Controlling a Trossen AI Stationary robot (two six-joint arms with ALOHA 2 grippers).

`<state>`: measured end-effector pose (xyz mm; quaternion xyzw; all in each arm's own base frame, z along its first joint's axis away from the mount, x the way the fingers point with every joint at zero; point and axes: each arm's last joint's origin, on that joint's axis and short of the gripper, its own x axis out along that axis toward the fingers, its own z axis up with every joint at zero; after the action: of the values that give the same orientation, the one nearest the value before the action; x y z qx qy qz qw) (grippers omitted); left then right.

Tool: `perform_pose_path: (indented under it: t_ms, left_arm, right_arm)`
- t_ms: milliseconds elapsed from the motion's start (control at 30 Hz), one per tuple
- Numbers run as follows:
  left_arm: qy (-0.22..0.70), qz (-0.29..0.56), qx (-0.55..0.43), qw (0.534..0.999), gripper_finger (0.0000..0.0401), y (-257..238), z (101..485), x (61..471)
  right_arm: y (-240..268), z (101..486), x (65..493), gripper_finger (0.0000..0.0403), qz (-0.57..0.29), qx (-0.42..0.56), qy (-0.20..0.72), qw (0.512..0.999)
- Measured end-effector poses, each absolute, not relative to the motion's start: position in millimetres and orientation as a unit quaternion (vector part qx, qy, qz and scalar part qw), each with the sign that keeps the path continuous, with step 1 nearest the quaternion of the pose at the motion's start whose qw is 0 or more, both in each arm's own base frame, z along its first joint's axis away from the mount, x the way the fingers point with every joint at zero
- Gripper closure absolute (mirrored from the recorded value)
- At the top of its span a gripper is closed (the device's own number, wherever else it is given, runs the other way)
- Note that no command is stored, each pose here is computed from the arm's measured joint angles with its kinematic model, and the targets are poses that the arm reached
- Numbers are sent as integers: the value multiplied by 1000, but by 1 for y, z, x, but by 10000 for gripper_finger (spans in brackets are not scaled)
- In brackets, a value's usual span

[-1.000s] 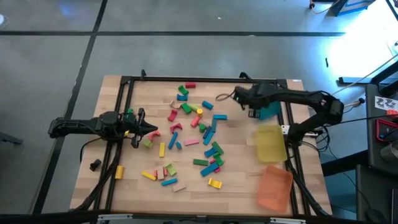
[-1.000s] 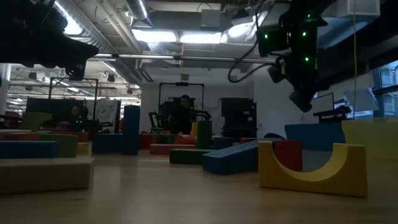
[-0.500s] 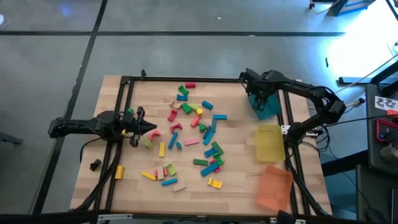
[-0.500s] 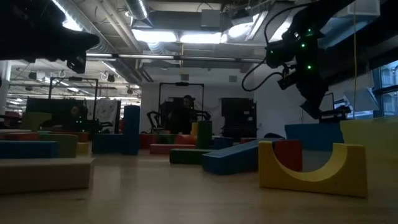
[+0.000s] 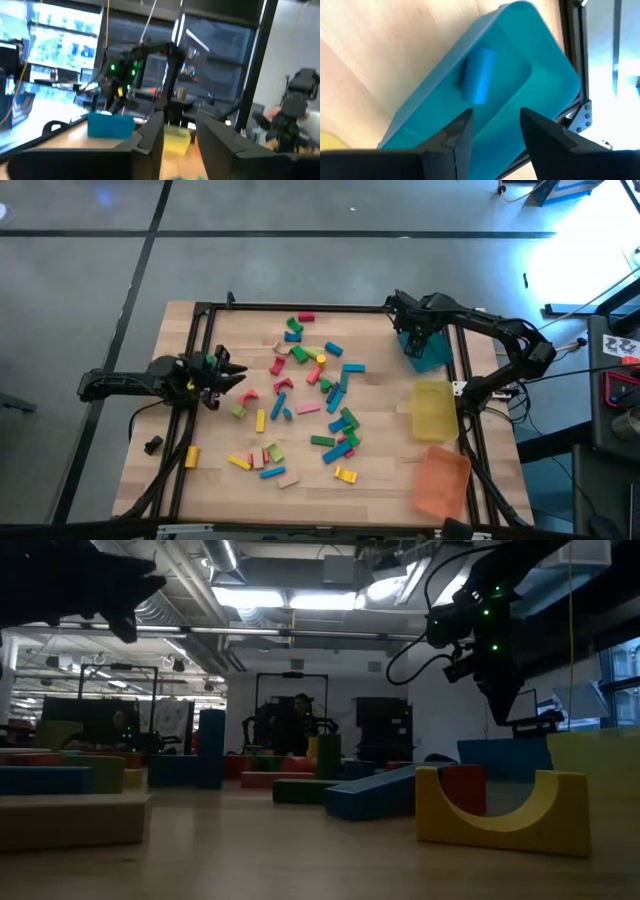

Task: Sort blocks by size
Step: Put the blue rectangular block into the yellow bin

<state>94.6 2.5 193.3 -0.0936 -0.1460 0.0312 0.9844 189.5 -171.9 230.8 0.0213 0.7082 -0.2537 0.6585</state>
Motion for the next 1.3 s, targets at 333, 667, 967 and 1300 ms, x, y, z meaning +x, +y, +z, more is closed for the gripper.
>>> perform_pose_path:
  t_ms: [333,667,967,1300]
  left_arm:
    - [-103,35,-93,990,278,2,188,114]
    - [56,14,-61,996,279,-8,166,147]
    - [121,-9,-1,993,279,-17,170,179]
    - [161,-42,70,984,280,-32,175,217]
  right_arm:
    - [-175,231,193,239,-263,17,693,671]
    - [-177,232,195,239,-270,13,681,680]
    - [-177,232,195,239,-277,19,677,681]
    - [-177,232,195,239,-283,25,675,681]
